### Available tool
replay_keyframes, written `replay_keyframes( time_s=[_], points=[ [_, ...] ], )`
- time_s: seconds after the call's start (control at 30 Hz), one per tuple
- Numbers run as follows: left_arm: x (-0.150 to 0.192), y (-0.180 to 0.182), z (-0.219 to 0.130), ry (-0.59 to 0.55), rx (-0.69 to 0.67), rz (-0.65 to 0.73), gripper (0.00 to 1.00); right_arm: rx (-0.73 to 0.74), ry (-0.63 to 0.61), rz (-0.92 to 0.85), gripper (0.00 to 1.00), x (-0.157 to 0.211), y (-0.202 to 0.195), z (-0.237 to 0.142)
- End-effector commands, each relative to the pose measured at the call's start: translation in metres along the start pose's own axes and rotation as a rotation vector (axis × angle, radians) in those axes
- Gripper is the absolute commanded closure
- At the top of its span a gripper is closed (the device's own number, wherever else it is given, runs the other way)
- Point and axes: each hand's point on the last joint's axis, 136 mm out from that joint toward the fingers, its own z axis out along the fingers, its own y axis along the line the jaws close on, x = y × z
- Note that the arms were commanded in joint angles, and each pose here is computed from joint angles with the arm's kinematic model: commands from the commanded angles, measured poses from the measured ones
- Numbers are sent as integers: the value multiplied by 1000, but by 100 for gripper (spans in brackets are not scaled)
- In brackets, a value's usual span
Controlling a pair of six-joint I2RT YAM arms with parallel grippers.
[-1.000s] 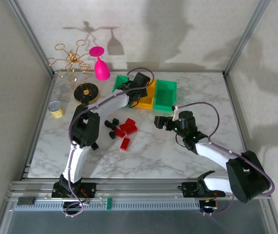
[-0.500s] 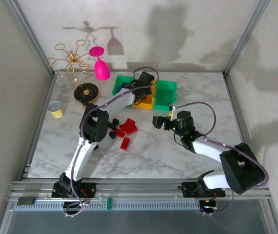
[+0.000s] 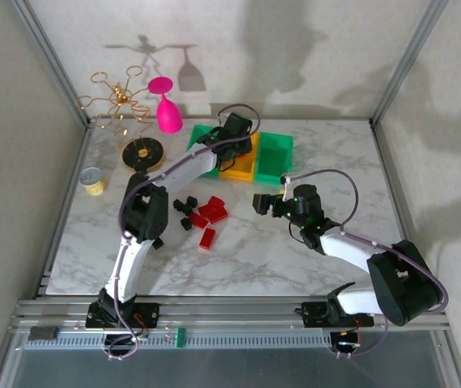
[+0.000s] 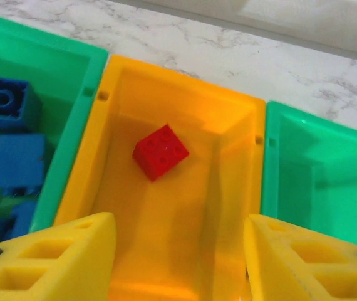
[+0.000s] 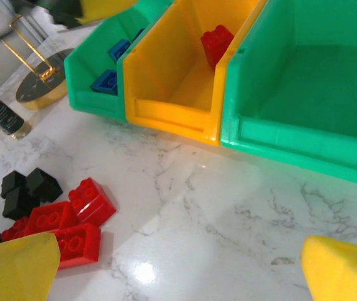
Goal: Sort the legos into containers by color
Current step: Place the lego in the container.
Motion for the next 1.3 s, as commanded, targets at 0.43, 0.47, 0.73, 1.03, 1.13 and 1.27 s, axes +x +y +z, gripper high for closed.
replay_keyframes(
  time_s=[0.43, 0.47, 0.73, 1.03, 1.13, 1.27],
  points=[
    [106, 78, -111, 170, -14, 29, 44, 27, 206, 180, 1, 50, 9, -40],
    [114, 83, -111, 189, -28, 36, 44, 27, 221, 191, 1, 55, 9, -42],
    [159, 93, -106, 288, -67, 138, 41, 30, 268, 270, 1, 78, 8, -58],
    [184, 76, -94, 356, -32, 189, 40, 52, 263, 288, 1, 87, 2, -65],
    [194, 79, -90, 384, -50, 204, 40, 52, 260, 291, 1, 89, 1, -66],
    [205, 79, -89, 401, -58, 203, 39, 61, 260, 288, 1, 90, -1, -66]
  ],
)
